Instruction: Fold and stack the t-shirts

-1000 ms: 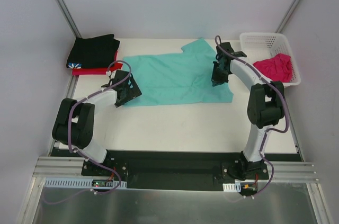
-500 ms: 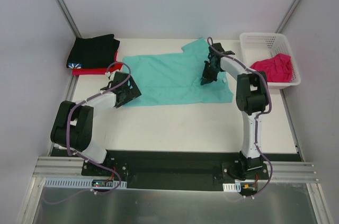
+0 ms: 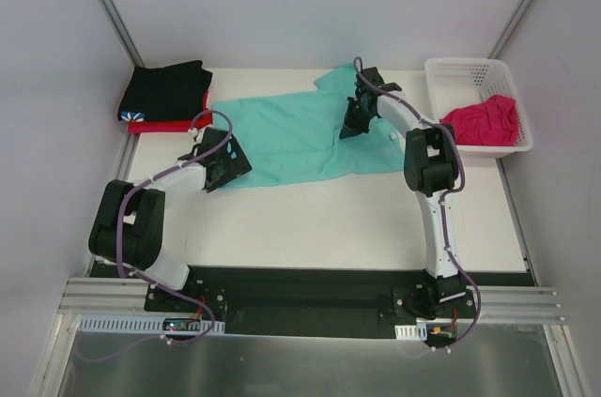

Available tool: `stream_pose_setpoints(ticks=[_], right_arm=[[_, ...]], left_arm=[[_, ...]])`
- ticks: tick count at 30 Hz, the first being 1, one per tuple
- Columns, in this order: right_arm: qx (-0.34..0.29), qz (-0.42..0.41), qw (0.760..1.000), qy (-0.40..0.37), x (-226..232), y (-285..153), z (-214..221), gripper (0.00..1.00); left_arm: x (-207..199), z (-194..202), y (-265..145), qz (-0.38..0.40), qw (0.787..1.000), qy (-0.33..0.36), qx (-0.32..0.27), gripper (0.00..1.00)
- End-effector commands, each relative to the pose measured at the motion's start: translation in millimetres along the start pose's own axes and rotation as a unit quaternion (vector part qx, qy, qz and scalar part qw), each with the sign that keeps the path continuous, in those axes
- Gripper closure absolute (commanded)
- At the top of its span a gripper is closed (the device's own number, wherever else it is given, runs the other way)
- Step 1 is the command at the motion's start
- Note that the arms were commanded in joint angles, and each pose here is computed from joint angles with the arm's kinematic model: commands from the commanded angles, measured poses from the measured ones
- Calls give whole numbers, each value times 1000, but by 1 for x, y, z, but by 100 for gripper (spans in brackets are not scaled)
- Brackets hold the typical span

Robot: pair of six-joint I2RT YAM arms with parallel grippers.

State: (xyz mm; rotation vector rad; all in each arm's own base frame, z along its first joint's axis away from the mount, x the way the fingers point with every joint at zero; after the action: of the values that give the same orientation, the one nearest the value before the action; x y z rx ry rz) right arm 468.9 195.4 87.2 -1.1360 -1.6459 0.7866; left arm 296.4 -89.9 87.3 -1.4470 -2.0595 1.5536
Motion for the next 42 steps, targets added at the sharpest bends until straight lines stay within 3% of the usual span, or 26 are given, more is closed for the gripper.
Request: stream_pose_setpoints(ticks=[1,12,24,27,31,35,38,41,42], right_arm=[[-8,0,1000,-8,2,-8,-7,99],[36,82,996,-11,-47,-17,25,99],[19,104,994,-3,-58,-61,22,98],[5,101,995,-11,-48,-79,20,96],[-13,100,995,-18,-38,-108,18,81],[-34,112,993,-21,-33,-135,17,78],[-40,115,992,-21,-32,-149,23,77],[-39,119,992,-17,-34,-153,33,79],[-39,121,992,-17,-34,-155,35,80]], left_arm=[[9,17,-7,-17,999,-3,44,5],[7,12,-16,-11,999,5,35,5],[11,11,-29,-7,1000,12,23,5],[6,7,-36,4,1000,13,16,5],[-11,2,-53,36,999,17,2,6],[-41,1,-62,79,996,28,-1,10],[-65,6,-53,109,993,35,16,20],[-82,17,-36,117,991,40,48,39],[-88,20,-32,127,989,37,60,64]])
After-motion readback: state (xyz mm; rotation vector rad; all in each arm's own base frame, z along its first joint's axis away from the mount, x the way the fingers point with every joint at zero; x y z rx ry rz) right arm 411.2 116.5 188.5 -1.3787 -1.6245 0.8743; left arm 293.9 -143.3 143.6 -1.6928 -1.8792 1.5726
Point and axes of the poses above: each gripper's point midway between its finger pads, its own y axis out along the fingers, its own x axis along the line the jaws close on, z = x × y, the point moved 7 cm from there along -y, back along the fingers, and after that the axes turned 11 degrees about -y, right-handed, at the moved point
